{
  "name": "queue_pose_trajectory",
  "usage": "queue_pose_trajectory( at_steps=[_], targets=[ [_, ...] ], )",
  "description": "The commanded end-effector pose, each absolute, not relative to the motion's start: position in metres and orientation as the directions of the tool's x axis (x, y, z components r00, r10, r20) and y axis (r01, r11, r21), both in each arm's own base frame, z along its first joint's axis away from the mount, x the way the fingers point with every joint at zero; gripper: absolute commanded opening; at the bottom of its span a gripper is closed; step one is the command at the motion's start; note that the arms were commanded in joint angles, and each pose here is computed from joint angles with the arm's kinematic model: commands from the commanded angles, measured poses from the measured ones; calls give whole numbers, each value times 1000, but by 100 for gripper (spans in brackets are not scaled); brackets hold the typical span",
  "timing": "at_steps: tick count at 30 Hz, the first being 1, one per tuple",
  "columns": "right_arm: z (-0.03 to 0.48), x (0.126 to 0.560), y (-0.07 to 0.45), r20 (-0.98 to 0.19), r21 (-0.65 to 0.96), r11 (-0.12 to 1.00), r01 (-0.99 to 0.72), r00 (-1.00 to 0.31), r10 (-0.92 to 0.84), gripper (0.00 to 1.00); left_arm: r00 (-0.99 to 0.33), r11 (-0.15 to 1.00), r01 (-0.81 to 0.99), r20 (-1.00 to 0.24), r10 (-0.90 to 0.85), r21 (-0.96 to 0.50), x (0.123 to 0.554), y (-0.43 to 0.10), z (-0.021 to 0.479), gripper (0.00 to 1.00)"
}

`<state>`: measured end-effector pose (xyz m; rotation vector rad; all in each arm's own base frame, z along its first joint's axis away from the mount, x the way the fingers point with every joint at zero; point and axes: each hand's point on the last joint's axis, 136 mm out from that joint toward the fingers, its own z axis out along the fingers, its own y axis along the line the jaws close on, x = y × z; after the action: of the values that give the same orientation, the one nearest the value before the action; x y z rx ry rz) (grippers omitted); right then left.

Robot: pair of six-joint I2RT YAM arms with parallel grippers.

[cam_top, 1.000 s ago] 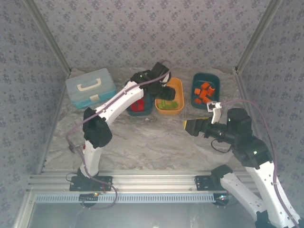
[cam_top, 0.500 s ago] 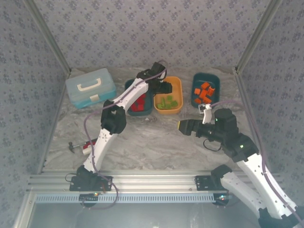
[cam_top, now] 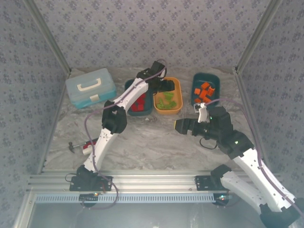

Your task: Sort the legos into containers by color

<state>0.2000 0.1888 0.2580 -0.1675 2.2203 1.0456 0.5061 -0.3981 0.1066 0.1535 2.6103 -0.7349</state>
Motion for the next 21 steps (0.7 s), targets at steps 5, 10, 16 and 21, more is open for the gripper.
queue_pose_trajectory(
  at_steps=[5,10,16,21],
  targets=[
    [257,201,185,-626,624,692,-362,-762,166,88,-866,799,264,-498,-50,-540,503,-404,182,81],
    [255,209,165,-646,533,792,-296,-747,156,90,-819,794,269,-563,-110,-546,489,-383,258,85],
    [263,236,137,-695,401,899,-173,-697,176,100,-731,771,279,-648,-216,-572,448,-326,340,99],
    [262,263,96,-772,217,976,8,-610,177,100,-702,833,142,-648,-296,-535,408,-241,331,99]
  ],
)
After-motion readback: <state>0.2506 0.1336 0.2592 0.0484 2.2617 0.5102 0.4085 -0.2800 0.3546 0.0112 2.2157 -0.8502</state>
